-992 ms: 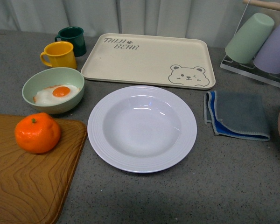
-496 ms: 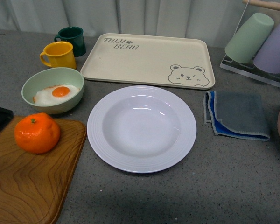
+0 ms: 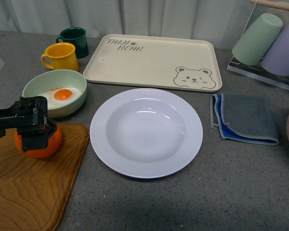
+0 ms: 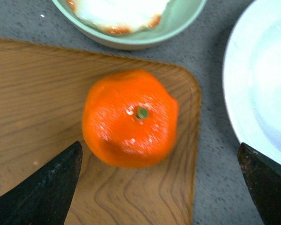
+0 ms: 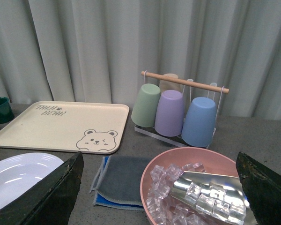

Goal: Place orange and plate with both arms

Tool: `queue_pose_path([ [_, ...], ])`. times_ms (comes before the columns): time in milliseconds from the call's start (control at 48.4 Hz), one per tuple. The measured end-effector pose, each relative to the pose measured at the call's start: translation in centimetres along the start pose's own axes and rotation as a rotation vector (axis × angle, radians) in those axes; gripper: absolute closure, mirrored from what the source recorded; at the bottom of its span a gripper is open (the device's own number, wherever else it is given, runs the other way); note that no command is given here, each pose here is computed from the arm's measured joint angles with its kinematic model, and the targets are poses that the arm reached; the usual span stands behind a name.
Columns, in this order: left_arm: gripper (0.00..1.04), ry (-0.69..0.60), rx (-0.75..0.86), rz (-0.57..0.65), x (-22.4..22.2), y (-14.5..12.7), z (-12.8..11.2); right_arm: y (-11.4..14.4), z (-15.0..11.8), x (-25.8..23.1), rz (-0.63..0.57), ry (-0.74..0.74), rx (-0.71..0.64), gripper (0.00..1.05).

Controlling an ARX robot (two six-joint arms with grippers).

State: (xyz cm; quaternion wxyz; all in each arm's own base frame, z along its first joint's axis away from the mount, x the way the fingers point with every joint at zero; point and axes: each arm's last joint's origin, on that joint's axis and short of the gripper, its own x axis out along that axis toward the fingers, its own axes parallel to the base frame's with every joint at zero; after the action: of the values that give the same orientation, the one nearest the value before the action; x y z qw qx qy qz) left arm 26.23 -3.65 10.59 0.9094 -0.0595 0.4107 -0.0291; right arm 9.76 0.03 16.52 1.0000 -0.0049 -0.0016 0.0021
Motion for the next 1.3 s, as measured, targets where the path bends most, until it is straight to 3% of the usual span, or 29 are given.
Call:
queue_pose_path([
  [248, 0.07, 0.016, 0.019, 0.053, 2.5, 0.6, 1.1, 0.0, 0.0, 0.0, 0.000, 0.000, 0.000, 0.09],
  [558, 0.07, 0.102, 0.005, 0.030, 4.4, 0.7, 0.7, 0.0, 0.0, 0.0, 0.000, 0.000, 0.000, 0.09],
  [785, 0.39, 0.091, -0.011, 0.054, 4.6, 1.2, 0.8, 0.0, 0.0, 0.0, 0.000, 0.000, 0.000, 0.09],
  [888, 0.46, 0.092, -0.011, 0.055, 4.5, 1.2, 0.9, 0.0, 0.0, 0.0, 0.000, 0.000, 0.000, 0.09],
  [1074, 0.49, 0.041, 0.023, -0.002, 2.9, -1.0, 1.9, 0.0, 0.0, 0.0, 0.000, 0.000, 0.000, 0.09],
  [1302, 0.49, -0.028, 0.119, -0.121, 1.9, -6.6, 3.1, 0.0, 0.0, 0.0, 0.000, 0.000, 0.000, 0.09],
])
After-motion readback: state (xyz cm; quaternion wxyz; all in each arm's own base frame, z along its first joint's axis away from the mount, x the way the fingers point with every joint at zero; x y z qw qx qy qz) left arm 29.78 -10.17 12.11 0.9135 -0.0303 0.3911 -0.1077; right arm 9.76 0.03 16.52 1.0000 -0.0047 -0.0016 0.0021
